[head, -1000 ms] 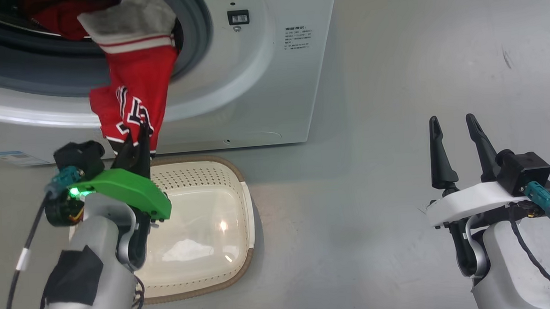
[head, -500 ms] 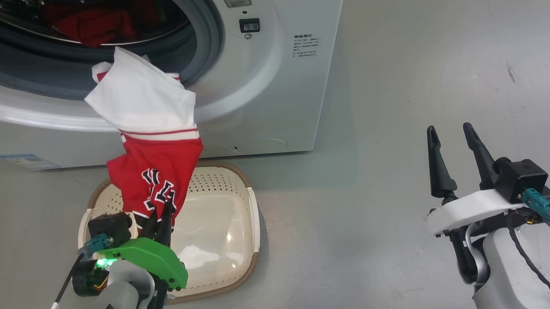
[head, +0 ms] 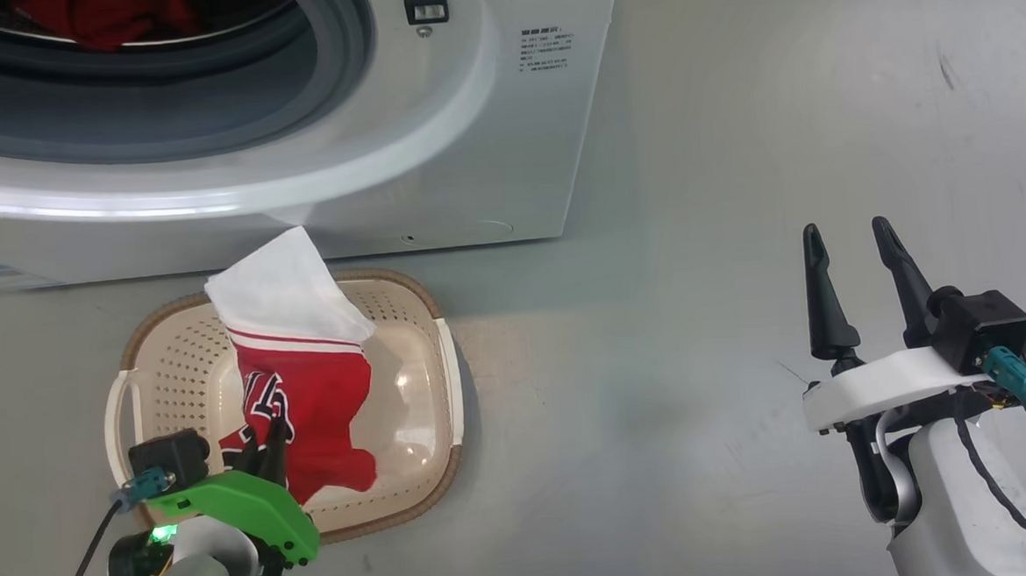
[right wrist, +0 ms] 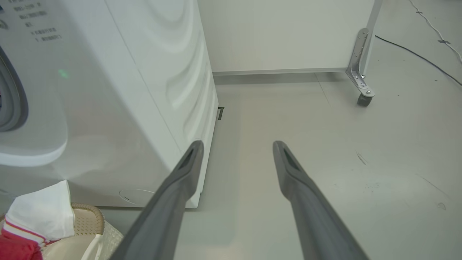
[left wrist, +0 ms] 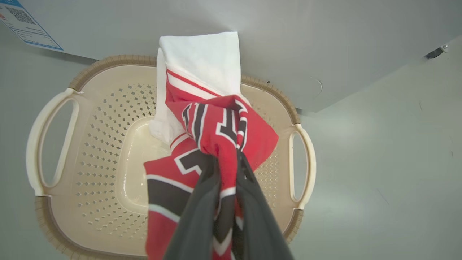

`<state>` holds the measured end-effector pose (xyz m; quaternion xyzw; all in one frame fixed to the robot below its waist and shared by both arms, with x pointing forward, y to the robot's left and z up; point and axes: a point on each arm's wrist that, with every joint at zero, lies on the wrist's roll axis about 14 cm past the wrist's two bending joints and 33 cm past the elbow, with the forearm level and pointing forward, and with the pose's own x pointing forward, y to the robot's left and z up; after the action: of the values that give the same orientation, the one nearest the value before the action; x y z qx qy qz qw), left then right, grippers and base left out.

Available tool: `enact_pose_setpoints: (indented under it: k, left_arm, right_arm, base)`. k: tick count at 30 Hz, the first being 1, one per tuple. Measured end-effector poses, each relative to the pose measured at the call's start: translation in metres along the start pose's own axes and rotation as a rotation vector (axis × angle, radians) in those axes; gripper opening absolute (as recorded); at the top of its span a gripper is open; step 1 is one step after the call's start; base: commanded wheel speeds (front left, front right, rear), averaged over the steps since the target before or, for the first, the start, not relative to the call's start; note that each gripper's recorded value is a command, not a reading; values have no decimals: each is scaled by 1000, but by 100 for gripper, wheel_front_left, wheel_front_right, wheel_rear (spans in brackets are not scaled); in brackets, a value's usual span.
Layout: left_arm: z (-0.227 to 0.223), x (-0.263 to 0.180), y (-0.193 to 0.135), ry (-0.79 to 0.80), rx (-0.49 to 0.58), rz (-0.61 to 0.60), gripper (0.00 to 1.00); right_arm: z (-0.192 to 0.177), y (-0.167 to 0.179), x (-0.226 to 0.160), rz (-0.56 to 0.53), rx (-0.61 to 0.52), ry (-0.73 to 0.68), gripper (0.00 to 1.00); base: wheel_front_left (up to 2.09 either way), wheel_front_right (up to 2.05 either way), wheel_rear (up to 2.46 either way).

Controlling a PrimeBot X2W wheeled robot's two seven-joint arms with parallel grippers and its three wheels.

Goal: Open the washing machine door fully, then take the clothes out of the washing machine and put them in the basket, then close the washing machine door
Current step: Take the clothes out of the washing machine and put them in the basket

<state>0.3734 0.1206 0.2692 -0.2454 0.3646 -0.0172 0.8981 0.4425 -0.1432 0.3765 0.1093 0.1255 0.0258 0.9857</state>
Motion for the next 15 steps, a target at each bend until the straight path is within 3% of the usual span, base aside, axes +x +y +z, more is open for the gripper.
enact_pose_setpoints:
  k: [15]
  left_arm:
    - [-28, 57, 21, 150, 78, 29, 0]
  right_arm:
    - [-30, -35, 17, -80, -28, 55, 100]
  base:
    - [0, 0, 0]
